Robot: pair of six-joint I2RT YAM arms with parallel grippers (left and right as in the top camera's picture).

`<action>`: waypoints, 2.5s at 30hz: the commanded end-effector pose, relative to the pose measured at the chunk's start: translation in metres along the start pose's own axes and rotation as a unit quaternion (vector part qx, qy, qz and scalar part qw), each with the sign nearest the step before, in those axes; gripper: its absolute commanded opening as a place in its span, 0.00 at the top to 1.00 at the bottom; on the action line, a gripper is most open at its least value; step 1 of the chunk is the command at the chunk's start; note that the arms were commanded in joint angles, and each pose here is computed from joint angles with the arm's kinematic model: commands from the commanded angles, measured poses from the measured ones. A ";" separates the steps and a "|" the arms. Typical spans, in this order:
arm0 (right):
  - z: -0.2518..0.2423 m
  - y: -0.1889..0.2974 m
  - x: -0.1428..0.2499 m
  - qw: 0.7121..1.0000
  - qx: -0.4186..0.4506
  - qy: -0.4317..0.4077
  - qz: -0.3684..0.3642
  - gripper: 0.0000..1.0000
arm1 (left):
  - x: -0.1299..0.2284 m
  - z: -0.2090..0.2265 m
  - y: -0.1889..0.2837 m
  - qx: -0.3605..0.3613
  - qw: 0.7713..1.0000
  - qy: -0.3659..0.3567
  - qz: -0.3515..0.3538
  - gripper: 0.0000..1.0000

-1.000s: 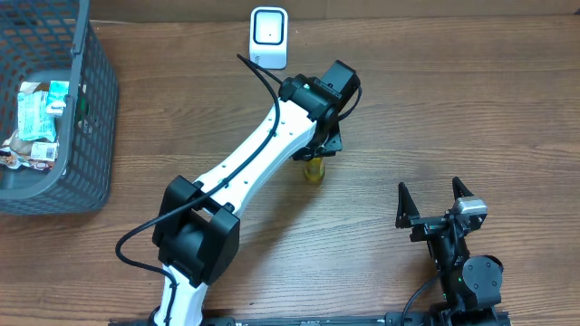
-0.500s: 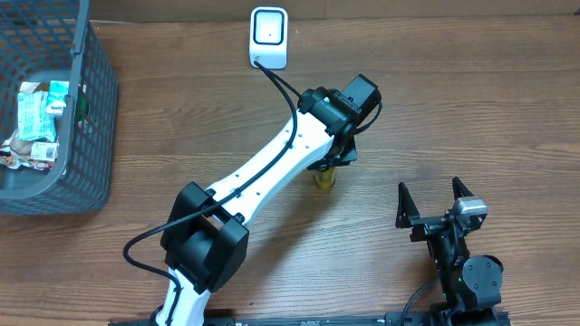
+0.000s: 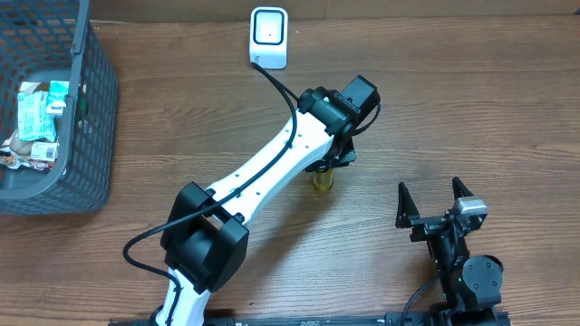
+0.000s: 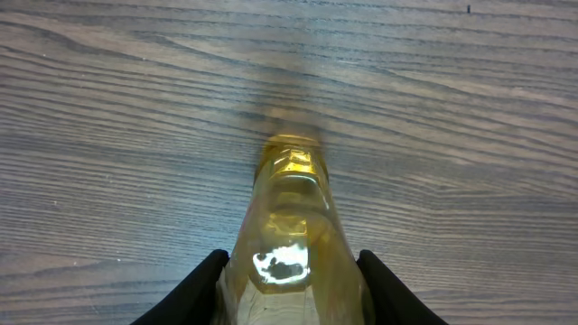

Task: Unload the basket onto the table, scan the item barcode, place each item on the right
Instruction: 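Lower the yellow bottle onto the table in front of the scanner, then open the left gripper and raise it away from the bottle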

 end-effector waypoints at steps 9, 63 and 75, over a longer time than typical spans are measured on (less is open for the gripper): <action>-0.001 0.000 0.002 1.000 0.002 0.002 -0.001 0.00 | 0.008 0.001 0.008 -0.008 1.000 -0.024 -0.017 0.62; -0.001 0.000 0.002 1.000 0.002 0.002 -0.001 0.00 | -0.162 0.109 0.113 -0.005 0.994 0.006 -0.105 0.00; -0.001 0.000 0.002 1.000 0.002 0.002 -0.001 0.00 | -0.159 0.136 0.109 -0.039 0.996 0.024 -0.073 0.84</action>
Point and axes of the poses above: each gripper's point midway between its finger pads, its own y axis back along the fingers, its own z axis along the line the jaws close on, x = y × z, the point moved 2 cm from there along y, back along the fingers, and after that the axes turned 12 degrees about y, right-handed, at the moved point
